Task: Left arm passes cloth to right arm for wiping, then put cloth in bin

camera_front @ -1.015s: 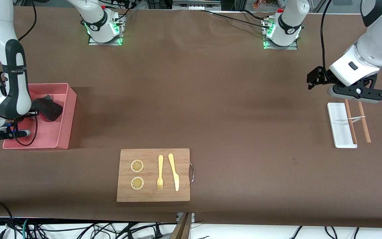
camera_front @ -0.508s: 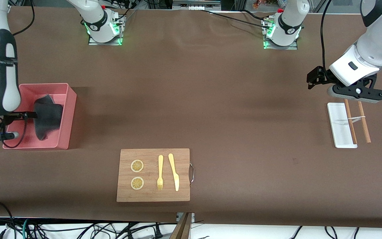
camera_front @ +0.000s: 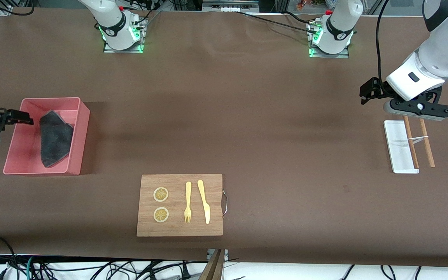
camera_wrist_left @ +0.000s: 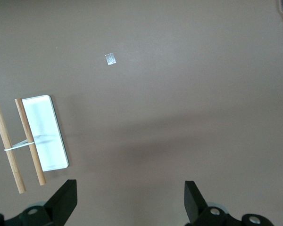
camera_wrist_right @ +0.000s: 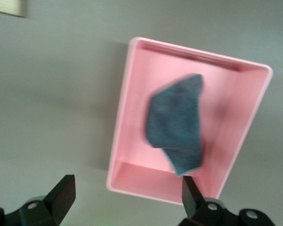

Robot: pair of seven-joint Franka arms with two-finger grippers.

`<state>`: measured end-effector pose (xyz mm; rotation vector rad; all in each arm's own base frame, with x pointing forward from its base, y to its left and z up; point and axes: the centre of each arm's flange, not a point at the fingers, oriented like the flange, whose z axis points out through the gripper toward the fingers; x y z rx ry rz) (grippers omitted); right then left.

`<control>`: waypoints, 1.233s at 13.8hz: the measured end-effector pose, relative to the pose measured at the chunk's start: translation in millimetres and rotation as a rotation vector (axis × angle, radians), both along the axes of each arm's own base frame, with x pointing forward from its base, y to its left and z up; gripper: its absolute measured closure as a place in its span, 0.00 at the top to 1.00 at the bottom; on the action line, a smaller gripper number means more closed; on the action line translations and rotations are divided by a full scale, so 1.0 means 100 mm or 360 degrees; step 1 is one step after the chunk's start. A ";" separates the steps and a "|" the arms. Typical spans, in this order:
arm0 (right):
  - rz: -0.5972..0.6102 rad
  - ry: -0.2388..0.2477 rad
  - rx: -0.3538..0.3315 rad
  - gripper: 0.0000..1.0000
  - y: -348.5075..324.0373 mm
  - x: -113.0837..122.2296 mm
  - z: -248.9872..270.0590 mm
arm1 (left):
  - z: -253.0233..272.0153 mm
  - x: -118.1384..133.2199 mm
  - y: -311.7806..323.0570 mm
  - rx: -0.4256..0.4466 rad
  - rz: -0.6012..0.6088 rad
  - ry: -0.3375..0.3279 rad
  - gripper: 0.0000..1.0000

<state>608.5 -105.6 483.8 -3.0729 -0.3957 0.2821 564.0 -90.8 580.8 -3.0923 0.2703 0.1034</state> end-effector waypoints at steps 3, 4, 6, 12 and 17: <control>0.0096 -0.0023 0.0049 1.00 0.39 -0.15 0.40 | 0.00 0.00 0.00 0.0000 0.0000 0.0000 1.00; 0.0095 -0.0028 0.0054 1.00 0.47 -0.20 0.50 | 0.00 0.00 0.00 0.0000 0.0000 0.0000 1.00; -0.0023 -0.0022 0.0043 1.00 0.63 -0.29 0.66 | 0.00 0.00 0.00 0.0000 0.0000 0.0000 1.00; -0.0212 -0.0068 -0.0043 1.00 0.77 -0.52 1.17 | 0.00 0.00 0.00 0.0000 0.0000 0.0000 1.00; -0.0251 -0.0134 -0.0038 1.00 0.63 -0.68 1.51 | 0.00 0.00 0.00 0.0000 -0.0001 0.0001 1.00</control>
